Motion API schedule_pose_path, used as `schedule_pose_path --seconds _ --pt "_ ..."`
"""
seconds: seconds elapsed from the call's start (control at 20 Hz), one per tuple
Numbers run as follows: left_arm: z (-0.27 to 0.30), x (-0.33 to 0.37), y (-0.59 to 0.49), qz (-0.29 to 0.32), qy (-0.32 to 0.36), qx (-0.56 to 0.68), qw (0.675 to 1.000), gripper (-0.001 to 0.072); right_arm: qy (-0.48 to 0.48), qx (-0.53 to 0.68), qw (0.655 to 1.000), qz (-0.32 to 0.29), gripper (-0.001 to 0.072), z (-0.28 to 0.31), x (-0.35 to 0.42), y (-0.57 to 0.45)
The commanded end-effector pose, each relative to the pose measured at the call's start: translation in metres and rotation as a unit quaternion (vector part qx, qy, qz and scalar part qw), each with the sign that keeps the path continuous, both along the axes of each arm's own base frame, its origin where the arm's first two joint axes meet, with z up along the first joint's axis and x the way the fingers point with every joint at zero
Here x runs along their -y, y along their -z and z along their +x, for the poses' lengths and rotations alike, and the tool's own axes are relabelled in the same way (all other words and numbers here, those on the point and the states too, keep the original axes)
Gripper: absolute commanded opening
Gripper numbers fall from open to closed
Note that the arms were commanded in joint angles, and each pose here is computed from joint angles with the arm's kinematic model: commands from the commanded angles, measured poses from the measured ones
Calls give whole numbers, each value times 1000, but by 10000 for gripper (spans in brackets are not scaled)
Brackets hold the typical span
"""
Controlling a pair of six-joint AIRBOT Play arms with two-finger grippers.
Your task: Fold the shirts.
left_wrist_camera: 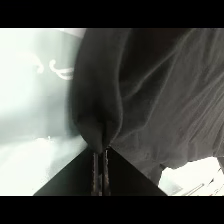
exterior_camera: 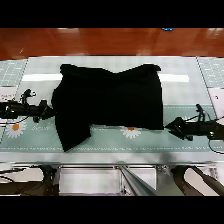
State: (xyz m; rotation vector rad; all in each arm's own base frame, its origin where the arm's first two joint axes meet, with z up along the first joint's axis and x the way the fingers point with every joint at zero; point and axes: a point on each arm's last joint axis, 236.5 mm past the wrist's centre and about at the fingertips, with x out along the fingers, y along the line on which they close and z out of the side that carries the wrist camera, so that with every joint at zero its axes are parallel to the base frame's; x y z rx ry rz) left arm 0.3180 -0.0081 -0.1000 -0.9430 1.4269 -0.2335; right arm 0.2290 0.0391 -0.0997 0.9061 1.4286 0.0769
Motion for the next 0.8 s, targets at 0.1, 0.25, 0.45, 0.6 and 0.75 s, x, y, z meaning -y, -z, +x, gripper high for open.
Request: schedule_pose_path --seconds 0.1,0.25,0.45,0.6,0.75 --pt "0 0 0 0 2 1 1000 16 -33 10 999 15 416 31 -40 17" --pt "1 -1 1 3 0 2 1000 17 -64 24 998 8 141 55 -55 15" --pt "21 -3 -37 -5 15 44 999 16 -123 82 989 14 24 90 -65 -34" --pt "76 -7 -132 -12 -10 173 985 16 -140 184 972 -29 23 142 -53 -119" --pt "121 -10 -261 -15 -54 319 946 16 -131 331 930 -88 23 190 -40 -251"
